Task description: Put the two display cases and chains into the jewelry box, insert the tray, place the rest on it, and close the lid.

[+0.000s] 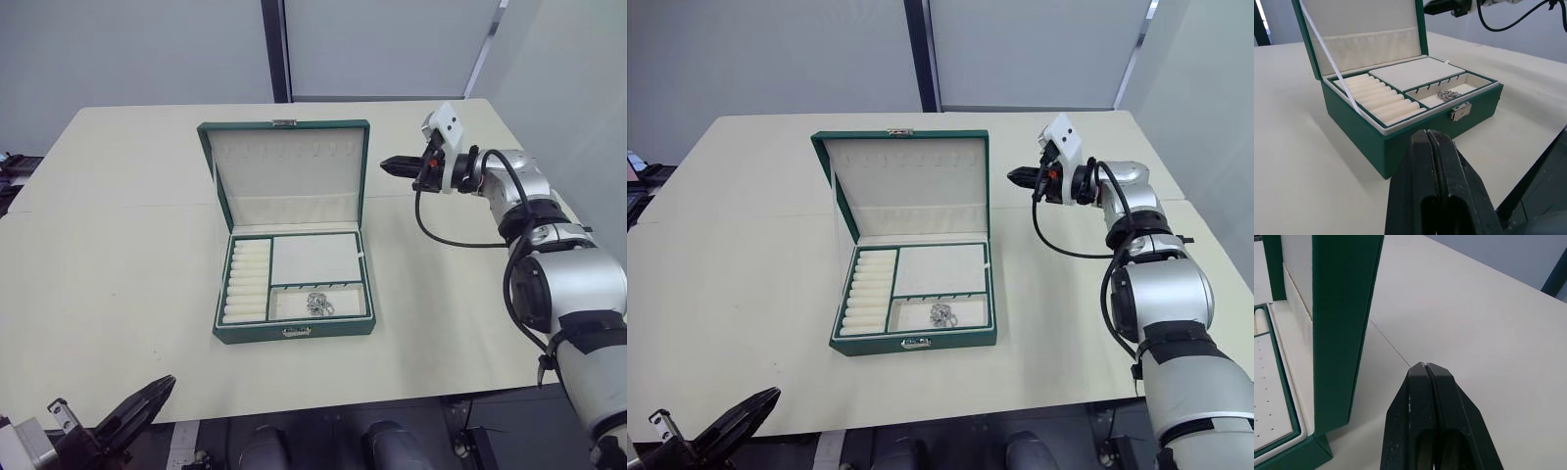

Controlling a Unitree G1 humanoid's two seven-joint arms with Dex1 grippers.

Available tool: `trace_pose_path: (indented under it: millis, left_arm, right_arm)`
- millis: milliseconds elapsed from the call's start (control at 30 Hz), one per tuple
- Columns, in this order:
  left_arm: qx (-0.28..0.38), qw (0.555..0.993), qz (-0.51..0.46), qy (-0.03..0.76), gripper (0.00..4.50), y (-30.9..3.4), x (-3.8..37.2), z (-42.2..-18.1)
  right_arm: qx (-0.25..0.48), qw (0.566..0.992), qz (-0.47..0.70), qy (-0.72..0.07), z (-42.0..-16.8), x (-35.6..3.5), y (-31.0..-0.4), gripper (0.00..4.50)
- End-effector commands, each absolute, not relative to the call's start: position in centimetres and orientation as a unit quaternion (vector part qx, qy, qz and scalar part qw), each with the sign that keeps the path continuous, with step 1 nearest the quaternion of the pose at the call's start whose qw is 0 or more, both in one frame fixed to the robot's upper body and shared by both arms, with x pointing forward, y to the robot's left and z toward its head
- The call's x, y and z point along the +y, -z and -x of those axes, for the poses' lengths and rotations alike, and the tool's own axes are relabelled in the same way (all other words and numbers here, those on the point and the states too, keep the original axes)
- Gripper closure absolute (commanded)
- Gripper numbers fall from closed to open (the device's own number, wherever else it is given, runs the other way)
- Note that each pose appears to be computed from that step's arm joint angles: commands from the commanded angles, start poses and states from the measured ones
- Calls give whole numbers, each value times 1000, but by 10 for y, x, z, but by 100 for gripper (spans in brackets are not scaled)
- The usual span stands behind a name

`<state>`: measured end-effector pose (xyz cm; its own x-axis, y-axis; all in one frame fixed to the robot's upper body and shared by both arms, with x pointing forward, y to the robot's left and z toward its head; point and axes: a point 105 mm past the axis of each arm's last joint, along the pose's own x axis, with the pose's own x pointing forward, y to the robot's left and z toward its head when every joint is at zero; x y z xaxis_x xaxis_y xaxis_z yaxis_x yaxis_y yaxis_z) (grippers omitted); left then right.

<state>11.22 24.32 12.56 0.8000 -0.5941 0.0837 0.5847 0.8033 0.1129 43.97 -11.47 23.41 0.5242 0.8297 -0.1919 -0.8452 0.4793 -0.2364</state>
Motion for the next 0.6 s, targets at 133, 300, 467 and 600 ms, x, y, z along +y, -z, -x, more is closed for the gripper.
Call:
trace_pose_path:
  millis: [133, 300, 467, 600]
  left_arm:
    - [-61, 948, -39, 309, 450, -124, 242, -109]
    - [-63, 947, -38, 313, 450, -125, 243, -112]
    - [-63, 946, -38, 317, 450, -126, 245, -115]
    - [-64, 943, -35, 324, 450, -126, 243, -118]
  right_arm:
    - [-5, 836, 128, -533, -431, -102, -258, 449]
    - [1, 802, 118, -585, -419, -95, -255, 449]
    - [4, 776, 111, -621, -410, -89, -253, 449]
    - [7, 752, 115, -649, -403, -85, -250, 449]
